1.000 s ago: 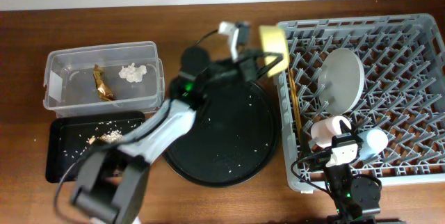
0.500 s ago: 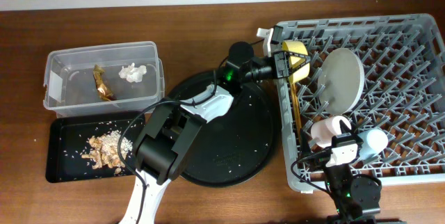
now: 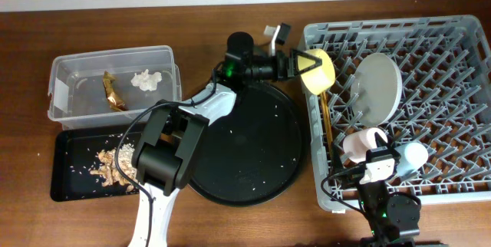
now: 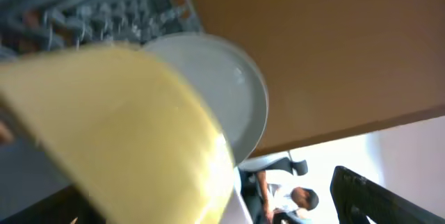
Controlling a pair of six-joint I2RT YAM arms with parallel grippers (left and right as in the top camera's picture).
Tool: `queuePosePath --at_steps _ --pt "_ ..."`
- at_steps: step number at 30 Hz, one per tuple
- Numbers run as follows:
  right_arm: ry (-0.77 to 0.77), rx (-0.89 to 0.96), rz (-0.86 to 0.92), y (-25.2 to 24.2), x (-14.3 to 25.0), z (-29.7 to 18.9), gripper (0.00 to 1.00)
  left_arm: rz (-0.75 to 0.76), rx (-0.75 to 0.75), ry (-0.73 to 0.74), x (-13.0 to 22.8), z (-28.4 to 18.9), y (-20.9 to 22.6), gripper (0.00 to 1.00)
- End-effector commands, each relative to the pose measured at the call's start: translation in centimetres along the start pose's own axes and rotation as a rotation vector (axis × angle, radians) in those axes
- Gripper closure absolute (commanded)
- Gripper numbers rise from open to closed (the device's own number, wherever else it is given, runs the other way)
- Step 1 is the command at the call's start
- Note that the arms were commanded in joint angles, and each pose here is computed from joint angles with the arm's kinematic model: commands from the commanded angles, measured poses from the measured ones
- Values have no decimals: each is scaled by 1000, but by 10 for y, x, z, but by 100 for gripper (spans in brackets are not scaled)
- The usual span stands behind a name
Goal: Sort waste into correct bins and load items into the dishwasher rack
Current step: 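Carry the yellow bowl with the left gripper and set it in the dish rack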
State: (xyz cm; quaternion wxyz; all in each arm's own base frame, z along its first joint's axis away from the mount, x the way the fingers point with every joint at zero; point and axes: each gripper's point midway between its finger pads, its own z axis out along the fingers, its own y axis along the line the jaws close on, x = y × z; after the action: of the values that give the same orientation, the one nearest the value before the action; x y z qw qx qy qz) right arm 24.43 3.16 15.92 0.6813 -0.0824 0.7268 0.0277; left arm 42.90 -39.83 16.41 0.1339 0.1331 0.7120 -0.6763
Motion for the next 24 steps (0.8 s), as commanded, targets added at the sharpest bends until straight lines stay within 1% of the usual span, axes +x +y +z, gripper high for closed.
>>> queuePosePath --at_steps 1,3,7,9,11,13,15,17,18,22,24 --pt "1 -6 8 1 2 0 2 15 7 29 0 -4 -1 1" --pt "1 -6 8 1 2 0 2 41 26 45 7 8 -18 1" --pt "1 -6 8 1 2 0 2 94 41 30 7 19 -46 1" --pt "1 -6 8 1 2 0 2 111 58 54 17 29 -66 1" --pt "1 -6 8 1 2 0 2 110 42 73 25 35 -71 1" --pt "1 -6 8 1 2 0 2 79 -22 99 37 39 -64 1" --pt "1 -6 8 1 2 0 2 61 -140 128 54 40 -51 1" --pt "1 -6 8 1 2 0 2 86 -260 125 60 33 -41 1" --pt "1 -6 8 1 2 0 2 98 -291 136 63 28 -41 1" --pt "1 -6 8 1 2 0 2 65 -348 131 63 19 -30 1" --pt "1 -6 8 1 2 0 2 62 -348 119 57 14 -29 1"
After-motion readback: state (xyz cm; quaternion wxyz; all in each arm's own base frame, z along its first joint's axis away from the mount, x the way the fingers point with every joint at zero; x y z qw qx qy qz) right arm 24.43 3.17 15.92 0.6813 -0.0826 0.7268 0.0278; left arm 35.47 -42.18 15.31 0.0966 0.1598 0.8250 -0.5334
